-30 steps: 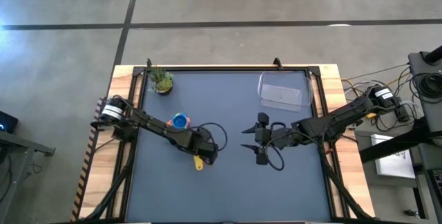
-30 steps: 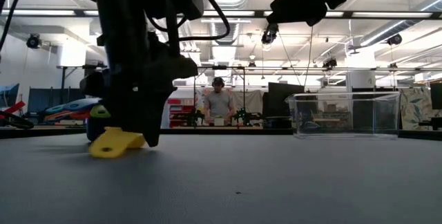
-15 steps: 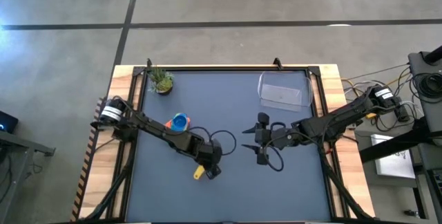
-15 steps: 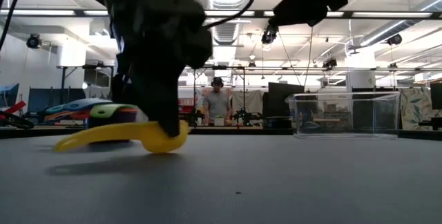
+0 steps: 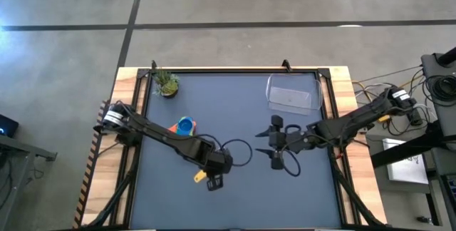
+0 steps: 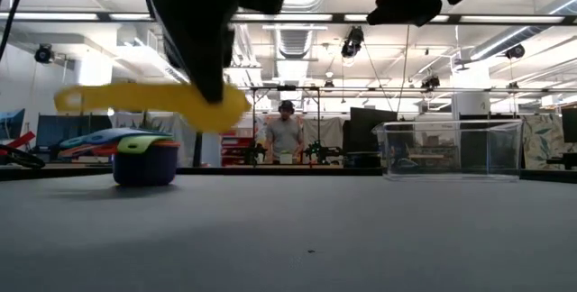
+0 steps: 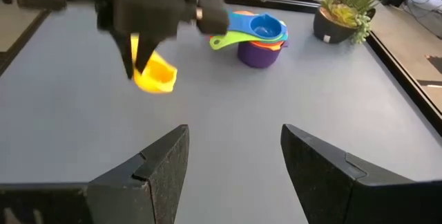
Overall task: Nest measuring cups in basket
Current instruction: Stack the yellow measuring cup on top of the dark blue measuring cup
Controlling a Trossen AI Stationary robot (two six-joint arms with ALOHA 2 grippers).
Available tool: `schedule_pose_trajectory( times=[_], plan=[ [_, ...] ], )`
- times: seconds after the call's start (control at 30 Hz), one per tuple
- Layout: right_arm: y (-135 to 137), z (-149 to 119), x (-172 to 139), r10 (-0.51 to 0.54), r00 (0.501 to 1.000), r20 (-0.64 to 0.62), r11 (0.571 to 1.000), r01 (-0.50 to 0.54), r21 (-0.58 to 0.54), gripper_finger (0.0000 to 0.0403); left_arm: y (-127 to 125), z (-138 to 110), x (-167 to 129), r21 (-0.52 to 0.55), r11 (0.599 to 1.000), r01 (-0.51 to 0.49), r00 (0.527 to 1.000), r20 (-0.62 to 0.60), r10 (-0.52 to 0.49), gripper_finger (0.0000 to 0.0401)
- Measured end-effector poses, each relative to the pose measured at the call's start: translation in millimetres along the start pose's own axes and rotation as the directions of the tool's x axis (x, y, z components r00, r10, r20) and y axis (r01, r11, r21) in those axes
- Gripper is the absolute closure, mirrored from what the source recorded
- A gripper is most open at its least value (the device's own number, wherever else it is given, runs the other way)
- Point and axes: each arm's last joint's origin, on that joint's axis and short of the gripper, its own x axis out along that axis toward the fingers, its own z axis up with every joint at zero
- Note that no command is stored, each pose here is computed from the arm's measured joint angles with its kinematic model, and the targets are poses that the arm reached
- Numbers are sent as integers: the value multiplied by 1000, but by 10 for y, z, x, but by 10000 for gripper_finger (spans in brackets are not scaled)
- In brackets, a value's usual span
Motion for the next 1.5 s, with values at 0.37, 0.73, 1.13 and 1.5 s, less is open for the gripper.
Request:
schedule_pose_trajectory(
  times=[0.37,0.73,1.13,1.5],
  plan=[
    [26,-14,-59,16,1000,-4,1000,-16,-18,184,20,-14,-534,142,964,-225,963,-120,242,401],
    [26,-18,-54,15,1000,-1,1000,-15,-17,184,400,-324,-873,108,950,-294,944,-122,306,401],
    [26,-2,-51,6,1000,19,1000,-6,-11,184,1388,-688,-776,-436,857,-274,958,-40,286,401],
    [25,-13,-48,6,1000,14,1000,-6,-15,184,1486,-627,-734,-482,839,-251,957,9,291,382]
  ],
)
